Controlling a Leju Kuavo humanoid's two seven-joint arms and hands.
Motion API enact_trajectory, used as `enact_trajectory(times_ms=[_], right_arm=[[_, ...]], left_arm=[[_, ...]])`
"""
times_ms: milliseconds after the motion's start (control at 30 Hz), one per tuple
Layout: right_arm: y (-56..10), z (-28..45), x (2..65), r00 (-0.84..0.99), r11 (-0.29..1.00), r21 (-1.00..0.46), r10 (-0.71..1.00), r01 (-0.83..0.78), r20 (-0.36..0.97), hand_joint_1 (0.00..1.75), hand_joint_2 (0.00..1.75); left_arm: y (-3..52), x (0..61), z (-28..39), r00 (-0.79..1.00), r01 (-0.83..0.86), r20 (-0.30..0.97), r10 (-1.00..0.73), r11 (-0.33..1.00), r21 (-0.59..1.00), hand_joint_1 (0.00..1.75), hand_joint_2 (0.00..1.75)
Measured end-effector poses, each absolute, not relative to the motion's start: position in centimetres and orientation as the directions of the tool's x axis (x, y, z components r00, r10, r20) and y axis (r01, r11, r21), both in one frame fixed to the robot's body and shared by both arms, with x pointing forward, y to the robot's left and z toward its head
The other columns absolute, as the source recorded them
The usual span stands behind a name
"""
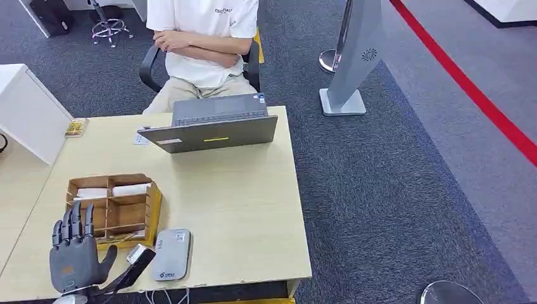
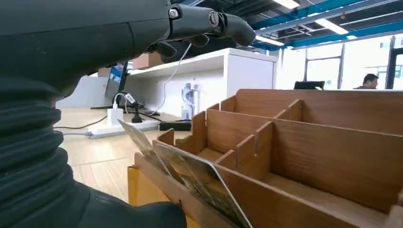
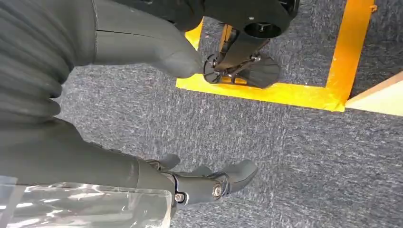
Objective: Pass the card to the sensor for recognition and then transmit it.
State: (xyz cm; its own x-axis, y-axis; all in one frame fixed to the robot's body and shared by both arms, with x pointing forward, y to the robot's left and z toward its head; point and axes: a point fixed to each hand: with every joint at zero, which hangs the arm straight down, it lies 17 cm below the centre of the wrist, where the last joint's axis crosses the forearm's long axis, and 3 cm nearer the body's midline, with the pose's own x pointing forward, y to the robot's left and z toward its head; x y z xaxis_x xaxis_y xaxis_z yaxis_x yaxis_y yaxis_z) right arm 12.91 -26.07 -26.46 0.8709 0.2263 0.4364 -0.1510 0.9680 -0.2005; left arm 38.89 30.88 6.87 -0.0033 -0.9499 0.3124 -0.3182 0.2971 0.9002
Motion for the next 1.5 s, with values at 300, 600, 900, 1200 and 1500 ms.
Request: enact_trajectory(times_ms=[300,600,900,1200,1500], right_arm=[[-26.0,-26.4,13.2,0.866,0.966,-0.202,0.237,-0.162,0.440,0.00,1.75],[-25.8,-26.4,13.2,0.863,0.964,-0.202,0.249,-0.175,0.440,0.00,1.75],[-25.8,-26.4,13.2,0.863,0.963,-0.202,0.249,-0.176,0.440,0.00,1.75],[-25.8,-26.4,13.1,0.863,0.963,-0.203,0.250,-0.176,0.439,0.00,1.75],[-25.9,-26.4,13.1,0.866,0.963,-0.205,0.248,-0.174,0.434,0.00,1.75]], left_arm=[[29.8,39.3,5.4,0.000,-0.286,0.320,-0.948,0.306,0.908,0.00,1.75],[29.6,39.0,4.3,0.009,-0.262,0.326,-0.945,0.312,0.913,1.75,1.75],[29.4,38.8,3.8,0.010,-0.249,0.331,-0.943,0.319,0.915,1.75,1.75],[29.2,38.7,3.8,0.006,-0.249,0.331,-0.944,0.319,0.914,1.75,1.75],[29.3,38.7,3.8,0.009,-0.253,0.345,-0.939,0.332,0.909,1.75,1.75]])
